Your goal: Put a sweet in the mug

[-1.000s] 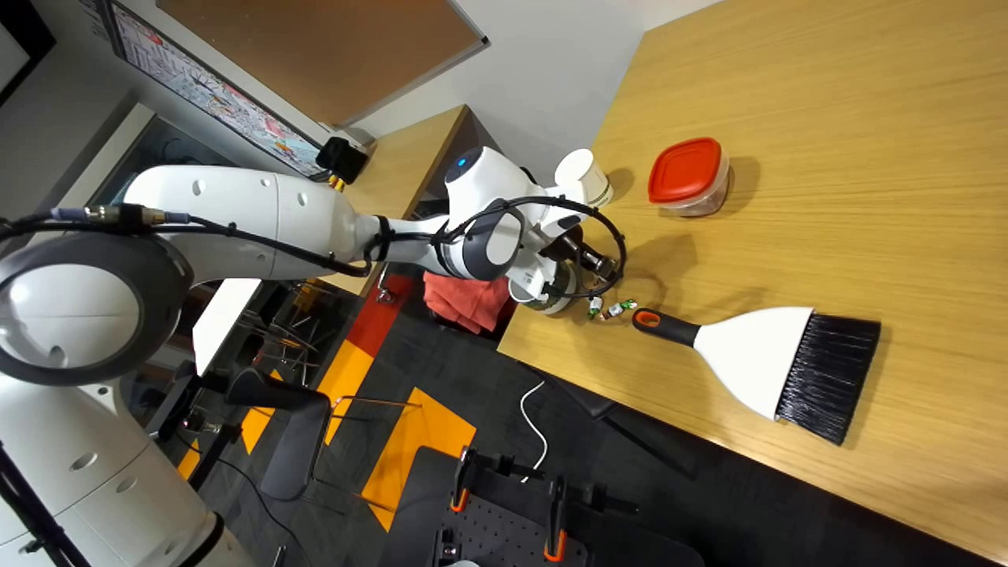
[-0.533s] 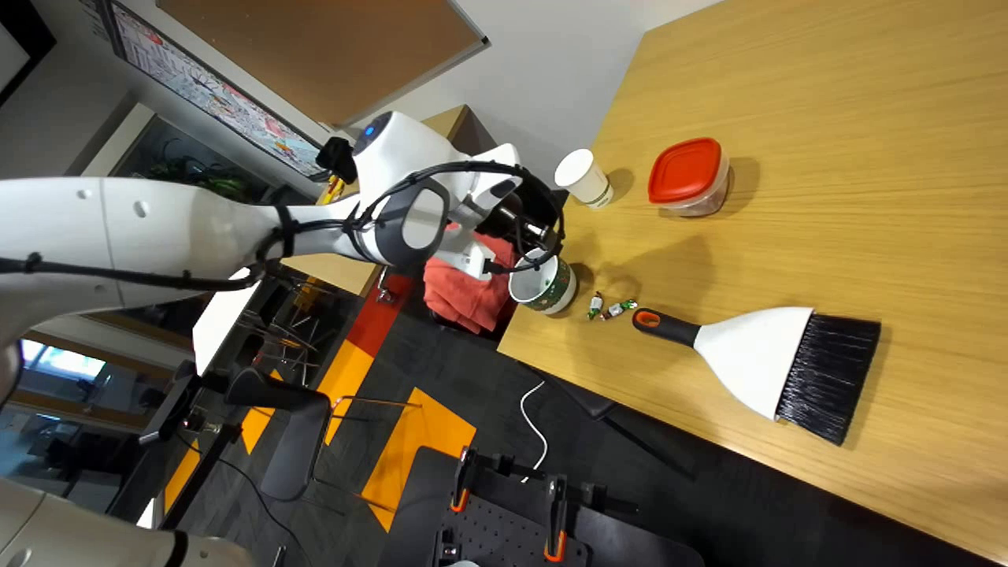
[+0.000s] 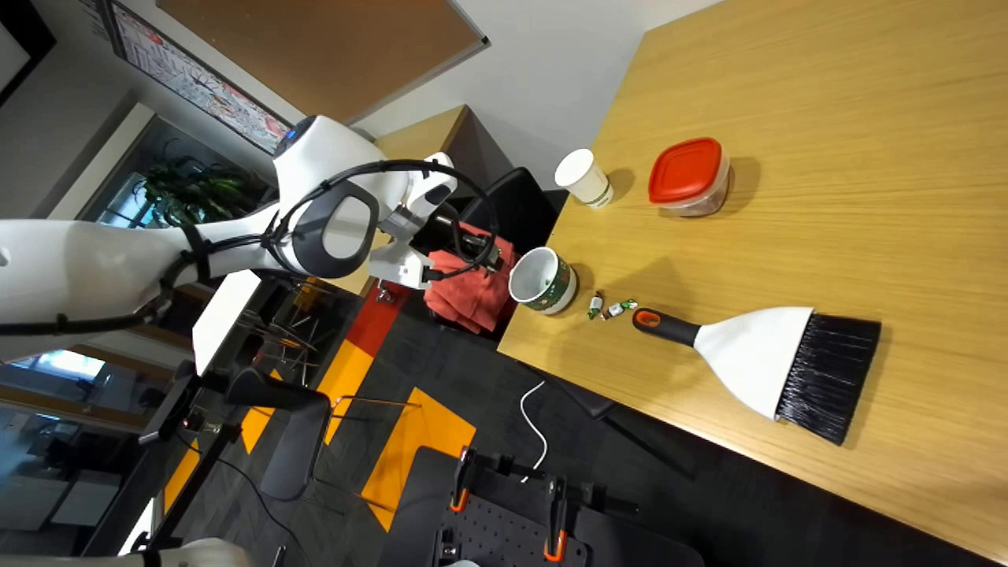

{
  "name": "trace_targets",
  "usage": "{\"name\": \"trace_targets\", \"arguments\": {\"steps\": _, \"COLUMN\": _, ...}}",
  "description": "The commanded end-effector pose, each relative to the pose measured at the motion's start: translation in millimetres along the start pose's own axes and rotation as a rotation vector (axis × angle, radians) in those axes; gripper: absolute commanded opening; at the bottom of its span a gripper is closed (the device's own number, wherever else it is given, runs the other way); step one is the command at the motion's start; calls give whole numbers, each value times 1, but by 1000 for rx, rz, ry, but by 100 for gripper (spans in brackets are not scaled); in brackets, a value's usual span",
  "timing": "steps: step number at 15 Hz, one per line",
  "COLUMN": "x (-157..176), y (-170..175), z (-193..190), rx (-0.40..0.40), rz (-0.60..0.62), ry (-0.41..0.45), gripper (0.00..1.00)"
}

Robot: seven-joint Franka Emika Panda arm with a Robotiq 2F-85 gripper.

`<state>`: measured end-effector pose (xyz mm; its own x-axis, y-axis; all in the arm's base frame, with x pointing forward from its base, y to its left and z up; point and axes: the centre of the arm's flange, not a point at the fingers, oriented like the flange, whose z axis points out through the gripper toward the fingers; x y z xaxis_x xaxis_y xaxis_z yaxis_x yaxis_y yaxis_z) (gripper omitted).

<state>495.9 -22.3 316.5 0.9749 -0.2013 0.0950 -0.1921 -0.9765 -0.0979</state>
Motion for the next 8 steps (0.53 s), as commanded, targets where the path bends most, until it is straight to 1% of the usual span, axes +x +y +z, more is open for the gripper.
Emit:
{"name": "trace_targets", "arguments": {"steps": 1, "x": -12, "y": -7, "z": 16, "rx": -2, "rz": -23, "ry": 24, "gripper": 6}}
{"name": "trace_targets", "arguments": {"steps": 3, "x": -14, "y": -9, "z": 30, "rx": -12, "rz": -25, "ry": 45, "gripper": 6}}
{"name": "trace_targets", "arguments": {"steps": 6, "x": -15, "y": -8, "z": 51, "rx": -9, "rz": -30, "ry": 108, "gripper": 6}}
{"name": "trace_targets", "arguments": {"steps": 8, "x": -15, "y": -8, "z": 65, "rx": -8, "rz": -32, "ry": 123, "gripper": 6}}
